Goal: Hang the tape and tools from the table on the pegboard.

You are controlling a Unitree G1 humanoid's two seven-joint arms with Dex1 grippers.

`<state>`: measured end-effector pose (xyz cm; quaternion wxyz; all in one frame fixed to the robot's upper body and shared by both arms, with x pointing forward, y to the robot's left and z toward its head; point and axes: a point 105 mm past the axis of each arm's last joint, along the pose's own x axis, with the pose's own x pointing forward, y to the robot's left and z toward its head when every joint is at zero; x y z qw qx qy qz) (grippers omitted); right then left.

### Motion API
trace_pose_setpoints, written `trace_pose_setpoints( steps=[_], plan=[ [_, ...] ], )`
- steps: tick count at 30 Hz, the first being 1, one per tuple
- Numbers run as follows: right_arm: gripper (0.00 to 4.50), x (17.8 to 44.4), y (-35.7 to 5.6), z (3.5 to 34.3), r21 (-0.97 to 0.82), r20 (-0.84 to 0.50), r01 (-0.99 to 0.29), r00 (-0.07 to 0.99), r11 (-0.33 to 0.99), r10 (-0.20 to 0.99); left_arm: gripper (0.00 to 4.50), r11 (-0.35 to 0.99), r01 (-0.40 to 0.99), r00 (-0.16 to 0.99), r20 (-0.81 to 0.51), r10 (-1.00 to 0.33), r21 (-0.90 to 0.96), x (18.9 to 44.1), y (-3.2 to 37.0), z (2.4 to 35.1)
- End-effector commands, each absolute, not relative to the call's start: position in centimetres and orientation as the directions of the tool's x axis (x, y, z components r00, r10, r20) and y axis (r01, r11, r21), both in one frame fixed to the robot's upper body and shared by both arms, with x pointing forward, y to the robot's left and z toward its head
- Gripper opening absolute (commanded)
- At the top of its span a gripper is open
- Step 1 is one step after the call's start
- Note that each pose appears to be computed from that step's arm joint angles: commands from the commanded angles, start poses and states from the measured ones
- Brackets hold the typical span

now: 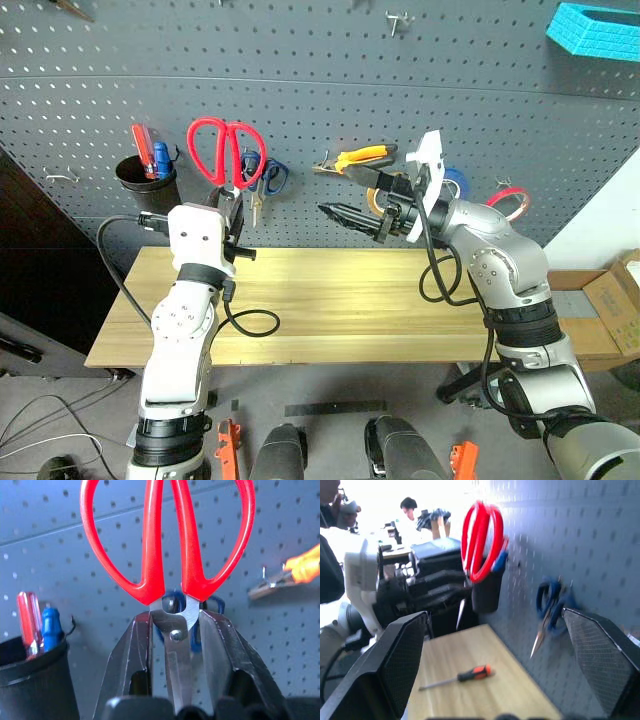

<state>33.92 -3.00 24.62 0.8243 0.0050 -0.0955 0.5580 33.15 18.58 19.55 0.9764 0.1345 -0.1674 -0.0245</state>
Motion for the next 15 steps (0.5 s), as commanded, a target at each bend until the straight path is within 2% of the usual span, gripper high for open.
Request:
trace_pose_setpoints(
  steps=[1, 6, 15],
  plan=[
    [4.5, 33.5, -3.1, 26.6, -0.15, 0.223, -0.911, 0.349, 0.385, 0.91, 0.99, 0.972, 0.048, 0.926, 0.355, -0.13, 0.232, 34.3, 17.7, 20.7],
    [4.5, 33.3, -2.9, 26.7, -0.16, 0.226, -0.907, 0.35, 0.389, 0.909, 0.99, 0.967, 0.124, 0.94, 0.285, -0.186, 0.223, 35.4, 16.7, 19.0],
    [4.5, 33.1, -3.0, 26.0, -0.175, 0.199, -0.904, 0.354, 0.389, 0.914, 0.99, 0.97, 0.029, 0.975, 0.208, -0.081, 0.242, 36.0, 18.5, 16.5]
  ],
)
